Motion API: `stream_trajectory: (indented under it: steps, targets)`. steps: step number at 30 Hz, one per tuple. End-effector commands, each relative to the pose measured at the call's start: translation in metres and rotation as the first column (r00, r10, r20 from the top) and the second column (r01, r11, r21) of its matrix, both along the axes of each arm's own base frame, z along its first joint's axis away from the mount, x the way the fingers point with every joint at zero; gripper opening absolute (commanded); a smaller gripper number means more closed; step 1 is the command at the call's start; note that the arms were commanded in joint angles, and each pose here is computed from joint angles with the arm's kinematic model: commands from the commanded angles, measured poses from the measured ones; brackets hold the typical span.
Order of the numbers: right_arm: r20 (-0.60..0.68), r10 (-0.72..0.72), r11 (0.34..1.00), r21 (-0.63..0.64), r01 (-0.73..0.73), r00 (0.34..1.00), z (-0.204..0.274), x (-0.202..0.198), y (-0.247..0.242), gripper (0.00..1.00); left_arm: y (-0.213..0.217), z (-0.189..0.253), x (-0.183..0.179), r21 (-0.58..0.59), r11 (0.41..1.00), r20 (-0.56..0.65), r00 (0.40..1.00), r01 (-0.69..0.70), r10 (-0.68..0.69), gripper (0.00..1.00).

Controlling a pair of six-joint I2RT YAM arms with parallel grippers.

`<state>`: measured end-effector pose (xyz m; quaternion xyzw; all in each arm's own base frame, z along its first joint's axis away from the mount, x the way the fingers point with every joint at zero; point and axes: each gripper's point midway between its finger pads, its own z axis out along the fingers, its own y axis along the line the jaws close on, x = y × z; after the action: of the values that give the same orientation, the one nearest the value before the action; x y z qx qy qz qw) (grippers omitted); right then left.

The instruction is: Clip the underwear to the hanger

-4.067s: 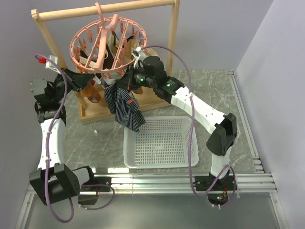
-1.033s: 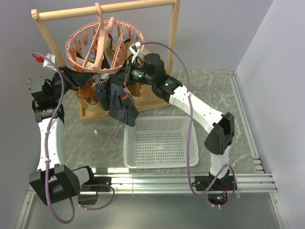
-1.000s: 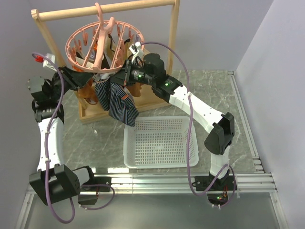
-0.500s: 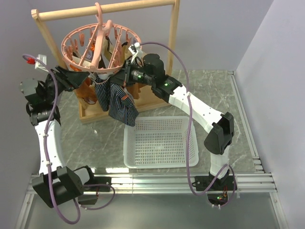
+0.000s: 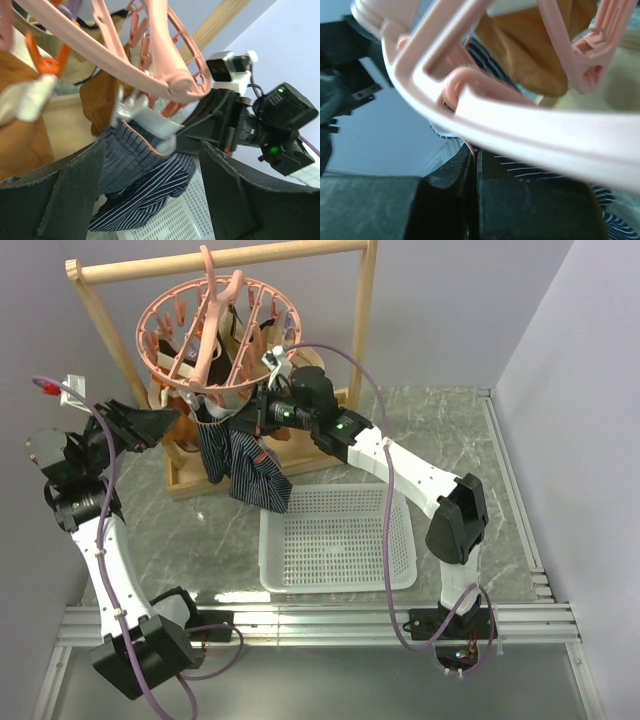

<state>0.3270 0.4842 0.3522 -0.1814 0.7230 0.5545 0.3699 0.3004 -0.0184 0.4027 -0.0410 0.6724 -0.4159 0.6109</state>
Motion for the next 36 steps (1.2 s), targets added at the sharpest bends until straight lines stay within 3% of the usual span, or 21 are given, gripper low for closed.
stream_trajectory:
  steps: [1,5,7,8,13,23,30,36]
  targets:
    - [0.059,0.002,1.000,0.026,-0.003,0.998,0.012,-0.009,-0.001,0.05,-0.010,-0.008,-0.014,0.043,0.998,0.007,0.999,0.042,-0.043,0.80]
    - [0.065,-0.015,1.000,0.004,0.015,0.998,-0.005,-0.010,-0.006,0.20,-0.011,-0.020,-0.016,0.023,0.998,-0.017,0.999,0.050,-0.050,0.79]
    - [0.074,-0.016,1.000,0.000,0.016,0.997,-0.006,-0.011,-0.009,0.22,-0.011,-0.022,-0.016,0.017,0.999,-0.020,0.999,0.050,-0.050,0.78]
    - [0.073,-0.013,1.000,-0.011,0.013,0.997,-0.011,-0.013,-0.010,0.29,-0.011,-0.025,-0.015,0.012,0.999,-0.027,0.998,0.051,-0.050,0.77]
    - [0.089,-0.007,1.000,-0.029,0.010,0.996,-0.018,-0.016,-0.015,0.40,-0.007,-0.033,-0.010,0.014,0.999,-0.034,0.998,0.045,-0.045,0.76]
    - [0.138,-0.010,0.998,-0.054,0.017,0.990,-0.018,-0.020,-0.029,0.44,-0.010,-0.038,-0.008,0.090,0.994,0.009,0.998,0.055,-0.056,0.71]
    - [0.276,-0.043,0.995,-0.075,0.066,0.960,0.005,-0.019,-0.072,0.44,-0.049,-0.040,-0.017,0.292,0.948,0.167,0.970,0.123,-0.177,0.63]
    - [0.393,-0.103,0.986,-0.079,0.145,0.914,0.018,-0.007,-0.125,0.43,-0.088,-0.038,-0.027,0.333,0.935,0.355,0.902,0.125,-0.246,0.63]
